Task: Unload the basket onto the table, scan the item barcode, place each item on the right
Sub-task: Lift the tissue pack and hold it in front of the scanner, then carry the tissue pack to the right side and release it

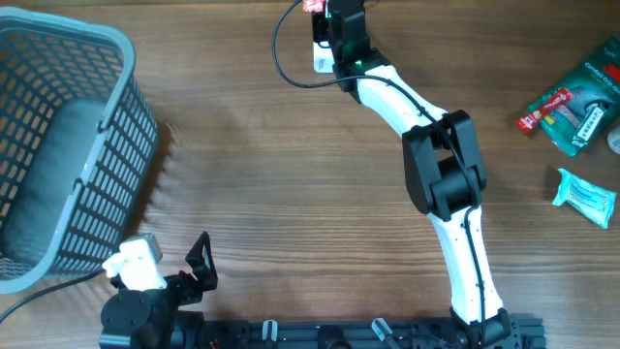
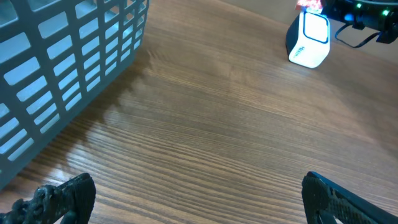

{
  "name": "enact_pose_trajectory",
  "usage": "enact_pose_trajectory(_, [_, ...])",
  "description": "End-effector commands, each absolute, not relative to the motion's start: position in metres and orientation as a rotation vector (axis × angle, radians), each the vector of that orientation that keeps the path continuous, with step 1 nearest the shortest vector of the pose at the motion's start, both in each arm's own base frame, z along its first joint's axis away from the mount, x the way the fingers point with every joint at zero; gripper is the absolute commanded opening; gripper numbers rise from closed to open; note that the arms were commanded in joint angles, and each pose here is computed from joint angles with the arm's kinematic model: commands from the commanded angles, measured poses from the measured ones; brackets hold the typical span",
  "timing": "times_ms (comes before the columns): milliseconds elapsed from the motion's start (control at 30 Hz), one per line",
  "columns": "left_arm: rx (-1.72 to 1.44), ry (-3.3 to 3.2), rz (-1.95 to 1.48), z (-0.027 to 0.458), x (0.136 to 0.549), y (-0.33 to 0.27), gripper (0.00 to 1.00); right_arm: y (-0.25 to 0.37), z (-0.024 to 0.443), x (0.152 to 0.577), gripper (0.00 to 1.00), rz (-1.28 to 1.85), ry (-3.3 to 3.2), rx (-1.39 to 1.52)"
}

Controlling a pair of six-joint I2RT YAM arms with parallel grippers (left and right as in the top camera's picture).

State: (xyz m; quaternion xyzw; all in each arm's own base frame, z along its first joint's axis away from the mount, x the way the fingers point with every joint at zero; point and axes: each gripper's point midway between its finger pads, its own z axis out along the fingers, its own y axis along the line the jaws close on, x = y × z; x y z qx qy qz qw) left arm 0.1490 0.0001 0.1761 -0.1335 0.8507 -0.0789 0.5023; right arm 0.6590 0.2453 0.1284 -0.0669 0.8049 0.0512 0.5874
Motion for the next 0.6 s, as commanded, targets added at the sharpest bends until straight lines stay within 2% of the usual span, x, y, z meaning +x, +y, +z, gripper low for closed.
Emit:
enact_pose_trajectory(0, [-0.311,2.055,-0.171,0.175,0.149,0.002,1.0,0.251,0.139,0.658,0.04,0.166,1.872,-0.149])
enact_pose_trajectory(133, [-0.311,2.055,-0.171,0.175,0.149,0.002,1.0,0.233,0.157,0.661,0.04,0.138,1.863,-0.117])
enact_pose_trajectory(233, [-0.311,2.055,-0.171,0.175,0.149,0.002,1.0,0.211,0.197,0.66,0.04,0.112,1.835,-0.1])
enact_pose_trajectory(333, [-0.312,2.055,-0.171,0.175,0.149,0.002,1.0,0.174,0.242,0.652,0.04,-0.065,1.817,-0.161])
enact_pose_trajectory(367, [-0.312,2.055,-0.171,0.175,0.149,0.002,1.0,0.153,0.257,0.647,0.04,-0.177,1.82,-0.139])
enact_pose_trajectory(467, [-0.312,2.055,-0.171,0.175,0.149,0.002,1.0,0.045,0.287,0.605,0.04,-0.64,1.869,0.177])
enact_pose_trajectory(533, [-0.311,2.055,-0.171,0.175,0.149,0.002,1.0,-0.021,0.27,0.58,0.05,-0.847,1.963,0.299])
enact_pose_trajectory(567, [-0.311,2.055,-0.171,0.175,0.149,0.002,1.0,-0.057,0.246,0.564,0.04,-0.886,2.053,0.389])
